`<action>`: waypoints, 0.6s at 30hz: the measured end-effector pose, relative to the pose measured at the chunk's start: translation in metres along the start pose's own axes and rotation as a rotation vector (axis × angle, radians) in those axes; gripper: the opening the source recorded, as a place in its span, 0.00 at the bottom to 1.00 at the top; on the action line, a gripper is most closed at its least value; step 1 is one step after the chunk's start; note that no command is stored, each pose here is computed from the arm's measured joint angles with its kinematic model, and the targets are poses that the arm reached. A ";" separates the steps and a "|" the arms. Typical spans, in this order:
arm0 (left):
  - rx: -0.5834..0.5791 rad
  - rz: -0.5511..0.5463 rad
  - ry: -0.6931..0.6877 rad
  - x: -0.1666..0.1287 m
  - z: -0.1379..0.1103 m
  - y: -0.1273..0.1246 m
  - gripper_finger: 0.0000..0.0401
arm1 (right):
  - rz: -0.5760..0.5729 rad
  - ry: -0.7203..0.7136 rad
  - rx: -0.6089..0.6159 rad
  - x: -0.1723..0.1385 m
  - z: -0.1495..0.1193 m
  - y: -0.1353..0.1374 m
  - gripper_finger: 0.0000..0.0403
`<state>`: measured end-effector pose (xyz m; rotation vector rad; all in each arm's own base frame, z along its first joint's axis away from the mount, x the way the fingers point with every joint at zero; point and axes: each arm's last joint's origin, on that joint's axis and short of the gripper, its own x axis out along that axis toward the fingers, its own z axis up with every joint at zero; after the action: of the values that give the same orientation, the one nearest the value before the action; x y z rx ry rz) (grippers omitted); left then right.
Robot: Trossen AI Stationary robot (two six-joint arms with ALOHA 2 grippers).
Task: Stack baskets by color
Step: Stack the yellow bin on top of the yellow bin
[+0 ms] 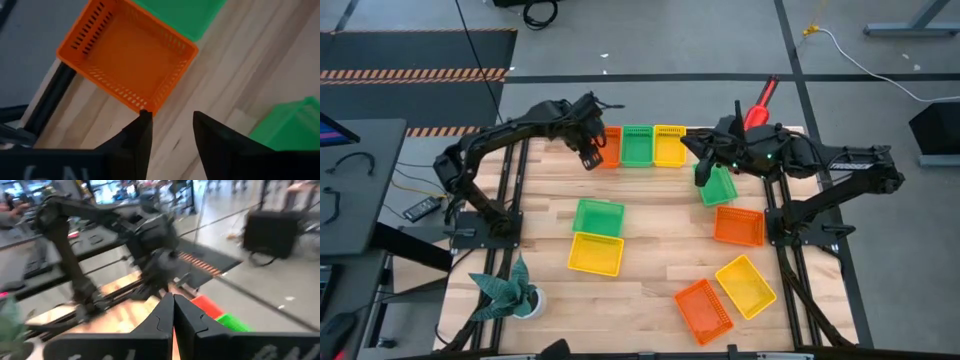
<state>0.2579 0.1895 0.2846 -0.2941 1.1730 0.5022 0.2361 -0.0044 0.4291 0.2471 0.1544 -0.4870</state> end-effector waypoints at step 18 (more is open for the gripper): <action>0.041 -0.066 -0.091 -0.003 0.008 -0.016 0.29 | 0.404 0.361 -0.033 -0.038 -0.007 0.033 0.00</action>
<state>0.2716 0.1788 0.2902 -0.2710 1.0809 0.4285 0.2179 0.0430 0.4365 0.3241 0.4539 -0.0342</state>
